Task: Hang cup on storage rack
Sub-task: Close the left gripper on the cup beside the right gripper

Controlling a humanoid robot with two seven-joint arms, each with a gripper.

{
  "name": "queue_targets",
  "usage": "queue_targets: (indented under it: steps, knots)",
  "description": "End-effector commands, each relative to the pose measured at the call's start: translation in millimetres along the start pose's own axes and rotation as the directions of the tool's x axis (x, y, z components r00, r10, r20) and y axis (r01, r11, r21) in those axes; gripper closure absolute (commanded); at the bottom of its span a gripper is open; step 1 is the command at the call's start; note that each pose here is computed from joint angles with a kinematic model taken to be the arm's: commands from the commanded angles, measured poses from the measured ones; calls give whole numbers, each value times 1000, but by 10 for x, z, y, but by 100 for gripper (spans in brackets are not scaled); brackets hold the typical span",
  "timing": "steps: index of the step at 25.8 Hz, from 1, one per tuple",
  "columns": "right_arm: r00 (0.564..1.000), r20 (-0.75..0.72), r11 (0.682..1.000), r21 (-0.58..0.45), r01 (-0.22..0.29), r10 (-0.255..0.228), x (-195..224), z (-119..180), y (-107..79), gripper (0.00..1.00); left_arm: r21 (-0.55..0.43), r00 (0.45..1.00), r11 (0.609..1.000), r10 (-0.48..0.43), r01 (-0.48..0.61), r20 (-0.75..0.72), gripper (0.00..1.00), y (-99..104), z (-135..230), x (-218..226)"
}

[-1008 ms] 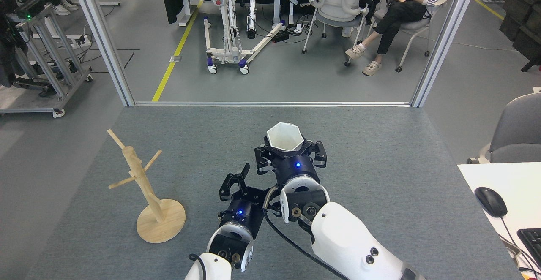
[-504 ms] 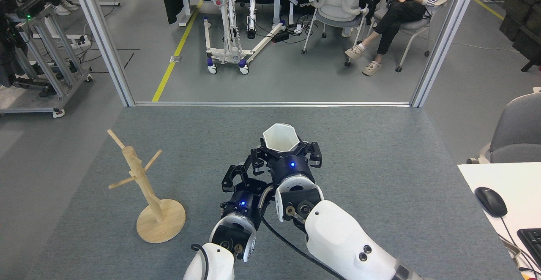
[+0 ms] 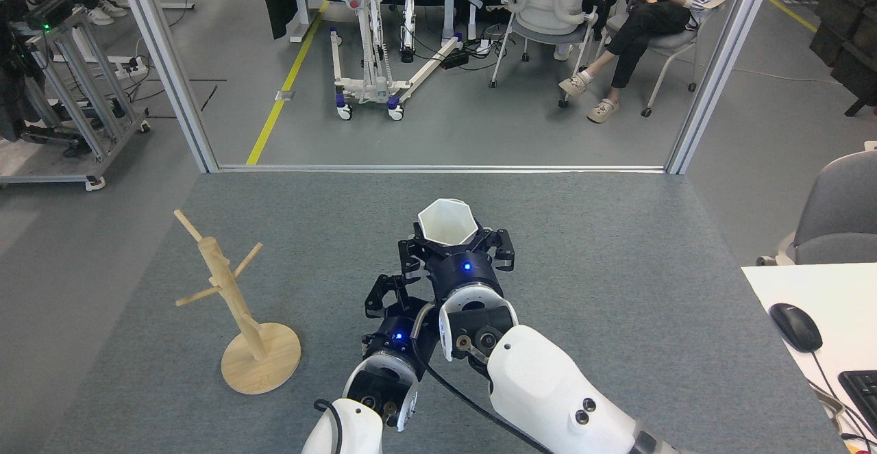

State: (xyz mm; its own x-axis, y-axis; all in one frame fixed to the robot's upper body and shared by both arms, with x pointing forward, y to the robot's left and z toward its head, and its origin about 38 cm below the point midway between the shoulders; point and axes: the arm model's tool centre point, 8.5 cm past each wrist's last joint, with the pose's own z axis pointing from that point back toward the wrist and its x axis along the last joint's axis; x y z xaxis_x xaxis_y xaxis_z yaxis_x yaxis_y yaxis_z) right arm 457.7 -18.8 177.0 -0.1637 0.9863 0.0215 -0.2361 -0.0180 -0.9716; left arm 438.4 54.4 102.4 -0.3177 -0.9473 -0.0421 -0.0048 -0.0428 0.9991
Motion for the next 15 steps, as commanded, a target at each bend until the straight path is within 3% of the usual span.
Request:
queue_targets:
  steps: [1,6,12,15]
  knots:
    - [1000,2,1000,0,6,-6,25,3,-2,88,-15,1000,1000,-1,1,0,6,-51,-5,2]
    - [1000,-1,1000,4,8,-8,34,-3,8,88,-37,1000,999,-13,13,-1,6,-92,-80,-23]
    - [1000,-1,1000,6,11,-11,46,0,6,88,-4,1000,1000,-23,23,0,6,97,-223,-63]
    - [1000,0,1000,7,15,-15,68,2,13,88,-13,1000,1000,-12,12,-2,6,91,-261,-81]
